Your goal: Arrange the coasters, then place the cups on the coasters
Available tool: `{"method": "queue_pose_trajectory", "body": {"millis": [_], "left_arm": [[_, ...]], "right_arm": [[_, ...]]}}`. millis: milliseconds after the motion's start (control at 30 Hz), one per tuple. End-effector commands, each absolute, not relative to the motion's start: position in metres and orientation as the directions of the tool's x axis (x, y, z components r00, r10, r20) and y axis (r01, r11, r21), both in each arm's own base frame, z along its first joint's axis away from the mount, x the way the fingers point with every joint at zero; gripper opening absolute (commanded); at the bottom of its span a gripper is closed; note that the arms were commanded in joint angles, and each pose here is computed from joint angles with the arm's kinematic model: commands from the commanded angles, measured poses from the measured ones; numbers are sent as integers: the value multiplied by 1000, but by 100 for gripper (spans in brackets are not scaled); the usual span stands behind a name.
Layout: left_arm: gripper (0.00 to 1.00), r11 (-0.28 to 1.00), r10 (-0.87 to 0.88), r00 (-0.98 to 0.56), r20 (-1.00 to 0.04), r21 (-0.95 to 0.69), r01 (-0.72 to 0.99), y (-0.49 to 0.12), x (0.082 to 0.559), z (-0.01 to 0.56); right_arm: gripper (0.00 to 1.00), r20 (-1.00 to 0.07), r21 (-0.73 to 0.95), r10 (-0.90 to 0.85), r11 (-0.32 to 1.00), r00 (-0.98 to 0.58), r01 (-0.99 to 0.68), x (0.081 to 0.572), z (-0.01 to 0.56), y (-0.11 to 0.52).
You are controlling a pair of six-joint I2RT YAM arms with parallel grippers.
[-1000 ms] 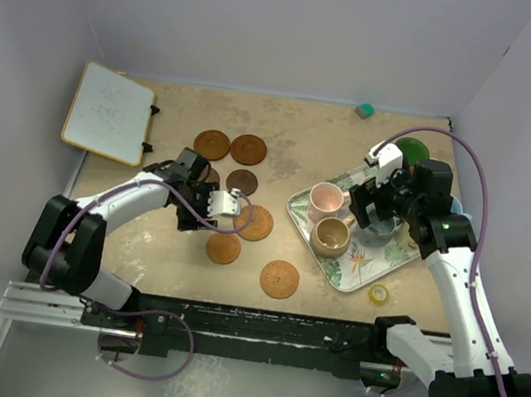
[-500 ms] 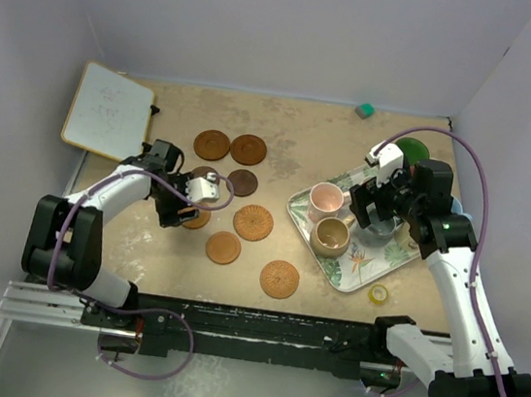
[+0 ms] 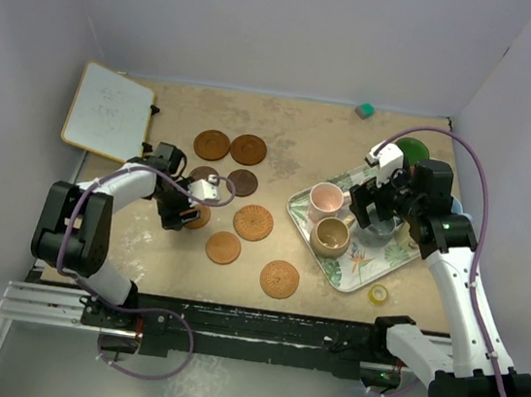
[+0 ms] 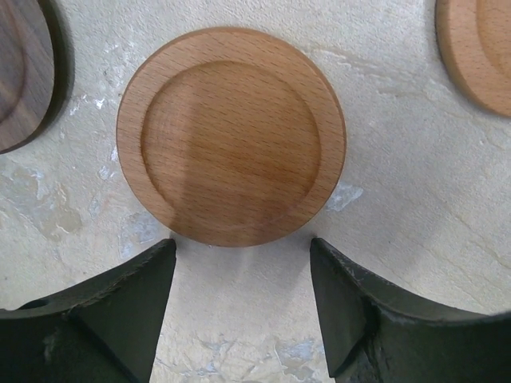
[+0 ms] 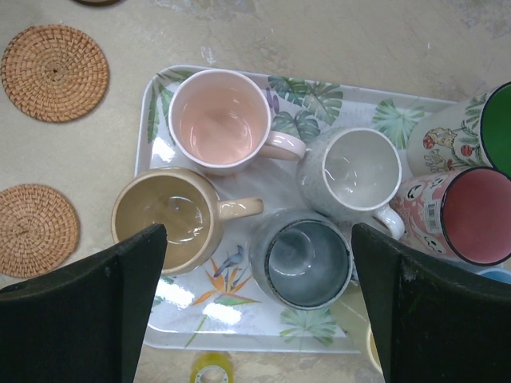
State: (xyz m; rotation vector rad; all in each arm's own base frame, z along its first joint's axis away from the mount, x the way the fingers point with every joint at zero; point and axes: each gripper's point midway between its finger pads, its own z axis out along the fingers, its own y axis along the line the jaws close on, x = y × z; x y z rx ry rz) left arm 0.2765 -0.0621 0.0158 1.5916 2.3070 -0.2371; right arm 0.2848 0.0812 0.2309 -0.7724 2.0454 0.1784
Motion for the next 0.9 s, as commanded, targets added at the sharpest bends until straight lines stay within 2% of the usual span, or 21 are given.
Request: {"method": "queue_pose_trajectory", "body": {"millis": [0, 433, 667, 867], "left_arm": [[64, 388, 851, -338, -402, 46, 921, -69, 291, 16], [60, 423, 828, -367, -425, 43, 905, -75, 305, 17], [60, 407, 841, -360, -404, 35, 913, -72, 300, 27], [64, 407, 809, -321, -492, 77, 910, -83, 297, 70]], "right_arm": [[100, -822, -171, -449, 781, -350, -600, 284, 240, 85], [100, -821, -170, -449, 782, -353, -600, 284, 239, 84], [100, -821, -170, -448, 783, -353, -598, 284, 239, 84], [100, -821, -170, -448, 783, -353, -598, 284, 239, 84]]}}
